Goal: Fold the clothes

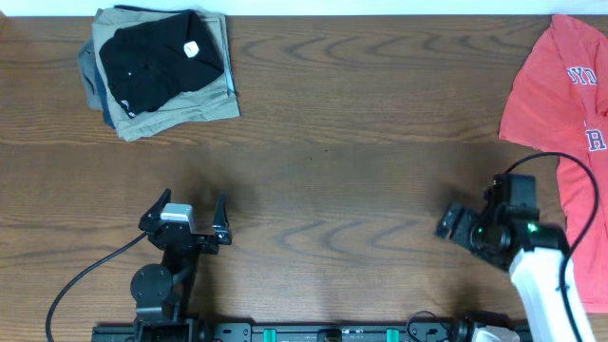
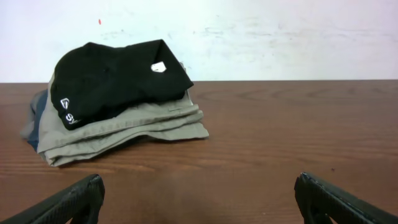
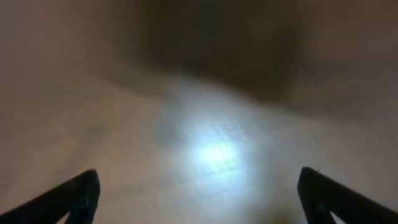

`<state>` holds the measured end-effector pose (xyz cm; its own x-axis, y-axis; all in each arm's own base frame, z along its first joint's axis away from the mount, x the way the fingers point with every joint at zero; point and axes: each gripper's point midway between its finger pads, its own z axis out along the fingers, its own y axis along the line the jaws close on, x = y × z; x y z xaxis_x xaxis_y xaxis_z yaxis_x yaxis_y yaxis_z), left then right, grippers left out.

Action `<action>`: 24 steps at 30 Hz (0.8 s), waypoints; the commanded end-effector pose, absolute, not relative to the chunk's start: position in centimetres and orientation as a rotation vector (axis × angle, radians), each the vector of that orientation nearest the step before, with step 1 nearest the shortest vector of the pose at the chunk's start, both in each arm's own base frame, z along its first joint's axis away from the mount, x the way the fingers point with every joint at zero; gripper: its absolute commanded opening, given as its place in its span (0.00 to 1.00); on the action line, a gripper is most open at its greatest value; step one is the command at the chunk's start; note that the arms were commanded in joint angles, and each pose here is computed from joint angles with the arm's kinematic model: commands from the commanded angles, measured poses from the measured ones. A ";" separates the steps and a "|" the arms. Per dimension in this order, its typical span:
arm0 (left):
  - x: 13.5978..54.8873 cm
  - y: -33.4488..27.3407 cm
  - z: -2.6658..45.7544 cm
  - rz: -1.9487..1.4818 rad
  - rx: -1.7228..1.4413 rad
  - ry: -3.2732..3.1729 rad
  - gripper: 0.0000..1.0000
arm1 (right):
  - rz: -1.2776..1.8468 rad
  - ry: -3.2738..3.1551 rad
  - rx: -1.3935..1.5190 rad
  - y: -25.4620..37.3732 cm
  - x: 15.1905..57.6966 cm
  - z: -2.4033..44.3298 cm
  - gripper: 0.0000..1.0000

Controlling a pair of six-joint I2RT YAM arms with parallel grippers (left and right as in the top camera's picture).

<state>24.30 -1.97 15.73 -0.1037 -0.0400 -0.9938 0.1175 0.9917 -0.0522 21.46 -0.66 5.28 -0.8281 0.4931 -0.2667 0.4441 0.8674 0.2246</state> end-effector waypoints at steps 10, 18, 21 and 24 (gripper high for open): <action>24.3 -2.0 14.2 -0.121 0.069 1.705 0.98 | 0.537 2.163 0.175 3.9 26.1 13.3 0.99; 24.3 -2.0 14.2 -0.121 0.069 1.705 0.98 | 0.509 2.019 0.107 4.2 27.1 16.3 0.99; 24.3 -2.0 14.2 -0.121 0.069 1.705 0.98 | 0.481 1.978 0.081 4.6 27.1 16.8 0.99; 24.3 -2.0 14.2 -0.121 0.069 1.705 0.98 | 0.432 1.950 0.080 4.5 26.8 16.9 0.99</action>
